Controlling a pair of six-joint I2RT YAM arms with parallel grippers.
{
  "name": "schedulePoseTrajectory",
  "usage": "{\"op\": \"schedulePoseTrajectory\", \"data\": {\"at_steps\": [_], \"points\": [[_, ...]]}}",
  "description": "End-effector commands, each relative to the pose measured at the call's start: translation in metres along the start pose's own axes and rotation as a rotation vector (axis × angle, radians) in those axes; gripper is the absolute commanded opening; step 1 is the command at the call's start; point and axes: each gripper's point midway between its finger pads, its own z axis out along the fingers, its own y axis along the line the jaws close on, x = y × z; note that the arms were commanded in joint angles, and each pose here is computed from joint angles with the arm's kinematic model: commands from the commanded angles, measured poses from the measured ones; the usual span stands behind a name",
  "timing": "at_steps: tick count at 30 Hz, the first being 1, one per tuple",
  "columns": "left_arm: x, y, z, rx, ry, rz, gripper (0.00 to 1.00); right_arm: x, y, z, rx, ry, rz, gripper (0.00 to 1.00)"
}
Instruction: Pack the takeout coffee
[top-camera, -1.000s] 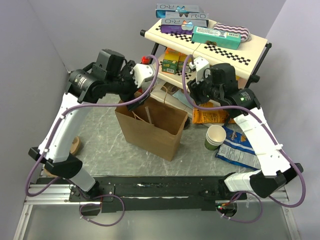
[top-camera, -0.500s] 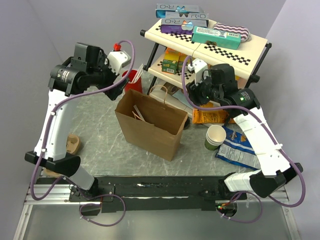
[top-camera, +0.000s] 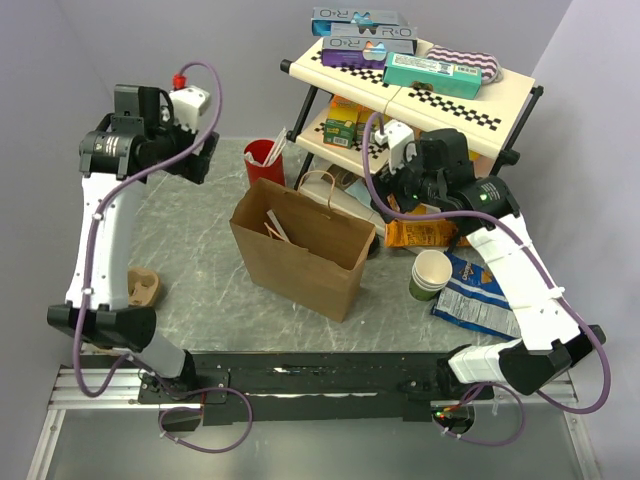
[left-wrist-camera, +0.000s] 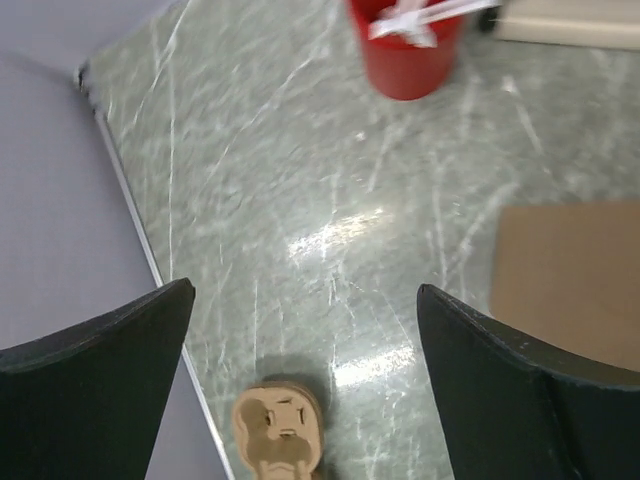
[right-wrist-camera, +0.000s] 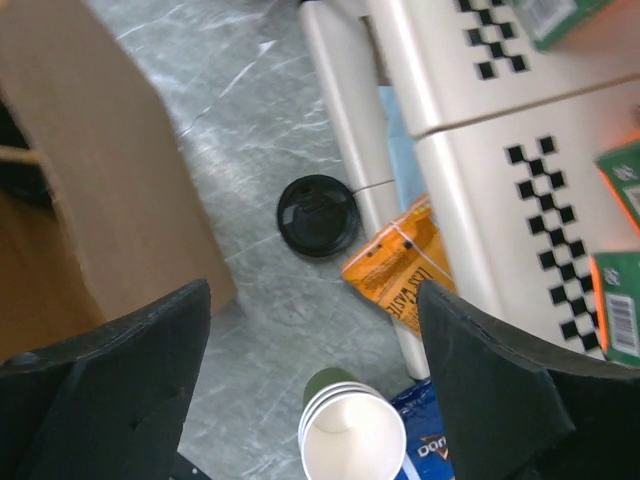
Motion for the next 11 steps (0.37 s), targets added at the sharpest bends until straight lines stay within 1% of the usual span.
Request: {"op": "schedulePoseTrajectory", "data": {"at_steps": [1,3,4,6,8,11], "points": [[-0.004,0.043,0.019,-0.145,-0.039,-0.173,0.99,-0.025,-0.032,-0.025,0.197,-0.089,0.131,0.91],[-0.009,0.049,0.023,-0.135,-0.066,-0.208,0.99,-0.035,-0.044,-0.030,0.265,-0.133,0.156,0.95],[-0.010,0.052,0.023,-0.137,-0.074,-0.238,0.99,-0.037,-0.052,-0.035,0.317,-0.143,0.177,1.00],[-0.017,0.050,0.027,-0.114,-0.089,-0.250,0.99,-0.047,-0.058,-0.042,0.347,-0.180,0.188,1.00],[-0.015,0.058,0.028,-0.122,-0.091,-0.270,0.99,-0.054,-0.060,-0.046,0.353,-0.200,0.186,1.00],[-0.020,0.062,0.029,-0.126,-0.107,-0.272,0.99,-0.058,-0.063,-0.047,0.365,-0.207,0.186,1.00]]}}
